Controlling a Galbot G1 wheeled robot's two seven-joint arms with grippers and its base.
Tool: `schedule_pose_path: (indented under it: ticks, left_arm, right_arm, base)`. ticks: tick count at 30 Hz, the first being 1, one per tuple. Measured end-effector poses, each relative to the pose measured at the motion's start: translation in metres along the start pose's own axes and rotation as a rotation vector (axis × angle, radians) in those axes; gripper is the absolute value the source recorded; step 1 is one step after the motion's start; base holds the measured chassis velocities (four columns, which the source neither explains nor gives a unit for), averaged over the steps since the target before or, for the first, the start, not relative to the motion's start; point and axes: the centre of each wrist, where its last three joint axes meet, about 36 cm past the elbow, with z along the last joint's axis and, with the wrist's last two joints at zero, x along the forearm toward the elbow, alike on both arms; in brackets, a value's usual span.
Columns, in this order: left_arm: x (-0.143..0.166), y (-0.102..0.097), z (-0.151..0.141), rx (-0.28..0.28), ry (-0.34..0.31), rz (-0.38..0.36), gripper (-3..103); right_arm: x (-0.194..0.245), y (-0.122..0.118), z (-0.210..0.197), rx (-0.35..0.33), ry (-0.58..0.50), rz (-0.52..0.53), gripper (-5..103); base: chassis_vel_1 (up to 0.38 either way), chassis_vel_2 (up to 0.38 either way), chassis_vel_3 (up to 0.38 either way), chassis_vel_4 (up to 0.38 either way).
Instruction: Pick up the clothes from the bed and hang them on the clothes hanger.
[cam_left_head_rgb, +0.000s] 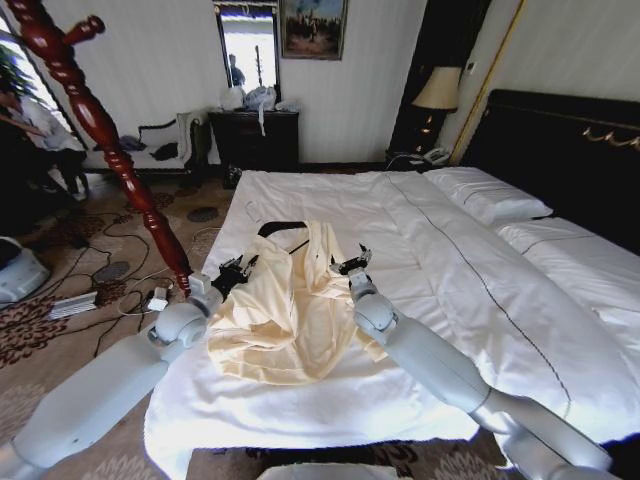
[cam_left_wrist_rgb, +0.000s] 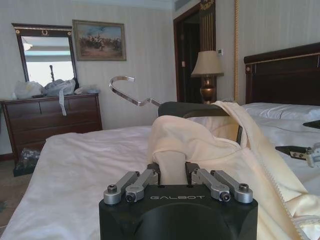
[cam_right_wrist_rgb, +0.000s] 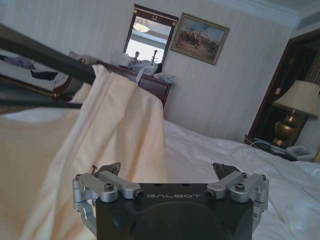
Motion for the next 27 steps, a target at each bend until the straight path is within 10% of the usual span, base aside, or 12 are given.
schedule_pose_path:
  ticks: [7, 27]
  left_arm:
    - [0.002, -0.001, 0.005, -0.025, 0.014, 0.023, 23]
    - [0.007, -0.009, 0.017, -0.082, 0.036, 0.076, 23]
  right_arm:
    - [0.0, -0.001, -0.031, -0.102, -0.075, -0.045, 100]
    - [-0.002, 0.028, -0.042, -0.12, 0.01, -0.126, 93]
  base:
    - [0.0, 0.0, 0.0, 0.0]
    - [0.0, 0.0, 0.0, 0.0]
